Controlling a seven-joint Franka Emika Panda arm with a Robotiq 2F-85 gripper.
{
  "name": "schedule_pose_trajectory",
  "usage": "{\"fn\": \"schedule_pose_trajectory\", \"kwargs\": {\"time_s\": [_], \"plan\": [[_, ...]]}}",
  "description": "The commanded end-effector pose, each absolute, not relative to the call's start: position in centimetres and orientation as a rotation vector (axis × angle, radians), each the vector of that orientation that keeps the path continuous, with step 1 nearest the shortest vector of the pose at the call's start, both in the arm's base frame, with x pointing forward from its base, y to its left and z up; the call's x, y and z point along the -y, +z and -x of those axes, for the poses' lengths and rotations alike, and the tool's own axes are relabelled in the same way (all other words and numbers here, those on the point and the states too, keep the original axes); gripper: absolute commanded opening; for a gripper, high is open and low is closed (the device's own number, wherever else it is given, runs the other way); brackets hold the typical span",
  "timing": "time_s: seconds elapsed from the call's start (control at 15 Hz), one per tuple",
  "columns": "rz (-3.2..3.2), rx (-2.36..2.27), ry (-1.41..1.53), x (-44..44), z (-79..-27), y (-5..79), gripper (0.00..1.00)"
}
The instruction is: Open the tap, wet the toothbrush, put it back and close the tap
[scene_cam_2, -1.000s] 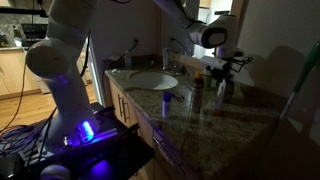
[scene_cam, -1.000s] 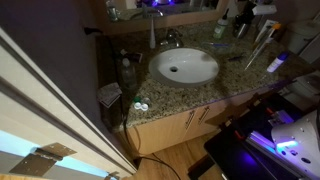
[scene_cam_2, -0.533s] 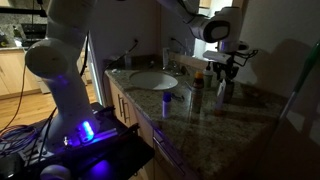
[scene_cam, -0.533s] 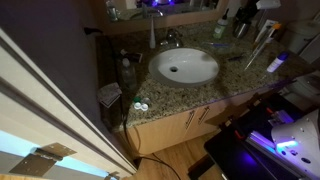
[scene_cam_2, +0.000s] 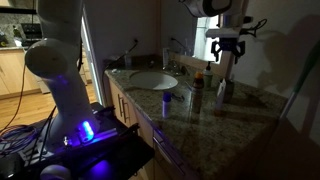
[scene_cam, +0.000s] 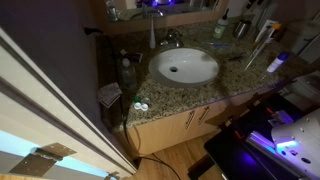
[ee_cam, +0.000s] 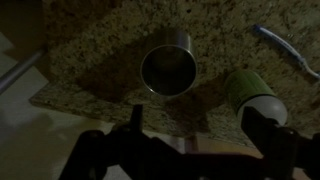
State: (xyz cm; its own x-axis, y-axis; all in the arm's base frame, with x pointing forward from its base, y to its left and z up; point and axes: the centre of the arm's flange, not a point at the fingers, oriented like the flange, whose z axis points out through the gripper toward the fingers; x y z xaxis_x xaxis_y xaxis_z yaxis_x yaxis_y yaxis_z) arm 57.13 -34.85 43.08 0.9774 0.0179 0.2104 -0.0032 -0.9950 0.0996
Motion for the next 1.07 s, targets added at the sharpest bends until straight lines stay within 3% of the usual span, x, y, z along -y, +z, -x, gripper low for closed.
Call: {"fn": "schedule_pose_trajectory", "kwargs": {"time_s": [0.0,0.07,0.13,0.4,0.93,1.0], "plan": [[-2.987,-0.306,0.262,34.1,-52.5,45.2,1.0],[-2.954,-0.38,0.271,34.4,-52.0,45.5,1.0],[-2.99,-0.243,0.289,34.7,-55.1,45.4,1.0],[-2.972,-0.336,0.273,34.9,-53.5,45.9,1.0],[-3.039,-1.069,0.215,25.0,-52.8,43.2,1.0],[-3.046,-0.93,0.232,26.1,-55.2,43.2,1.0]]}}
